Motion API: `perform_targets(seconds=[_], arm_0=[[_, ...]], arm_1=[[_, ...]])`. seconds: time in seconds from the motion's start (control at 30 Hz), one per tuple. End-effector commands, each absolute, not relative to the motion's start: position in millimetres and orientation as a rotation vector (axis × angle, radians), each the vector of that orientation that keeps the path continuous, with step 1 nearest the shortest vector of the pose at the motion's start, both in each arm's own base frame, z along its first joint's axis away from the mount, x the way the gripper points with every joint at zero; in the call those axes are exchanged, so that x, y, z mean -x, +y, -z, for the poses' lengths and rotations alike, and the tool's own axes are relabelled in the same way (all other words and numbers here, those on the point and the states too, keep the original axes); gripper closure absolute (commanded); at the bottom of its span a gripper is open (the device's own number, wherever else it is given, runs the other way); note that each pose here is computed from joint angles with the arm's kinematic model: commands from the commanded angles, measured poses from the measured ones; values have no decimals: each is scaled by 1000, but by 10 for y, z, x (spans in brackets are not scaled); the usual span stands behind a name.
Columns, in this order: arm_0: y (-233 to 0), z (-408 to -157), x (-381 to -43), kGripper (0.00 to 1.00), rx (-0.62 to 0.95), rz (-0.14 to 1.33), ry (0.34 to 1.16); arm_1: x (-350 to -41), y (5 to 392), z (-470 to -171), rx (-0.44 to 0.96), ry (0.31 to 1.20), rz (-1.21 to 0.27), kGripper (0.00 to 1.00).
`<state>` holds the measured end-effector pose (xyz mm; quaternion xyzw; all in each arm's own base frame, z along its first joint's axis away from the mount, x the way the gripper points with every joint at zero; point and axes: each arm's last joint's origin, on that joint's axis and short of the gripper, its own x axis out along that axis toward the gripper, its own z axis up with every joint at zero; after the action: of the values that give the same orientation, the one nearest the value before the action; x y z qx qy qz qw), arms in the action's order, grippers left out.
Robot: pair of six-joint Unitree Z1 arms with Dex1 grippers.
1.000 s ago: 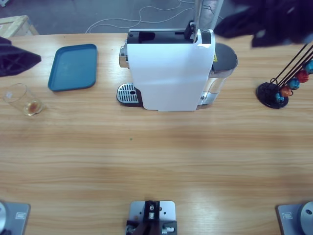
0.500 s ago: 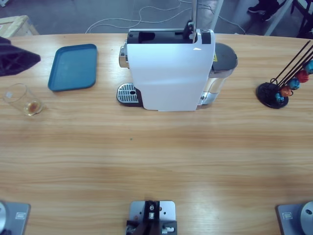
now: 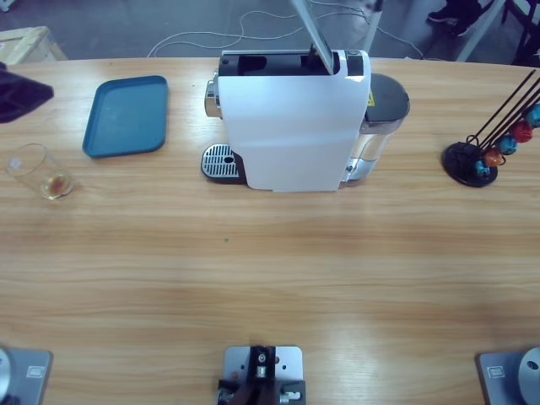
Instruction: Pour coffee
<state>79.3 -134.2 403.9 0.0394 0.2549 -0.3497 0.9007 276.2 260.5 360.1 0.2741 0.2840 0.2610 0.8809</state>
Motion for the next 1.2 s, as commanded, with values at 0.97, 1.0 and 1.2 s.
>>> perform_targets(seconds=[0.97,1.0,1.2], arm_0=[[-1209,-3976,-734,18,-93,727,552],[-1211,-3972,-735,18,-94,726,554],[-1227,-3956,-743,18,-99,724,560]], arm_1=[[-2900,3633,-1900,-99,1144,-410,1000],[-2901,3634,-1880,-96,1149,-408,1000],[-2869,3608,-1720,-76,1181,-373,1000]])
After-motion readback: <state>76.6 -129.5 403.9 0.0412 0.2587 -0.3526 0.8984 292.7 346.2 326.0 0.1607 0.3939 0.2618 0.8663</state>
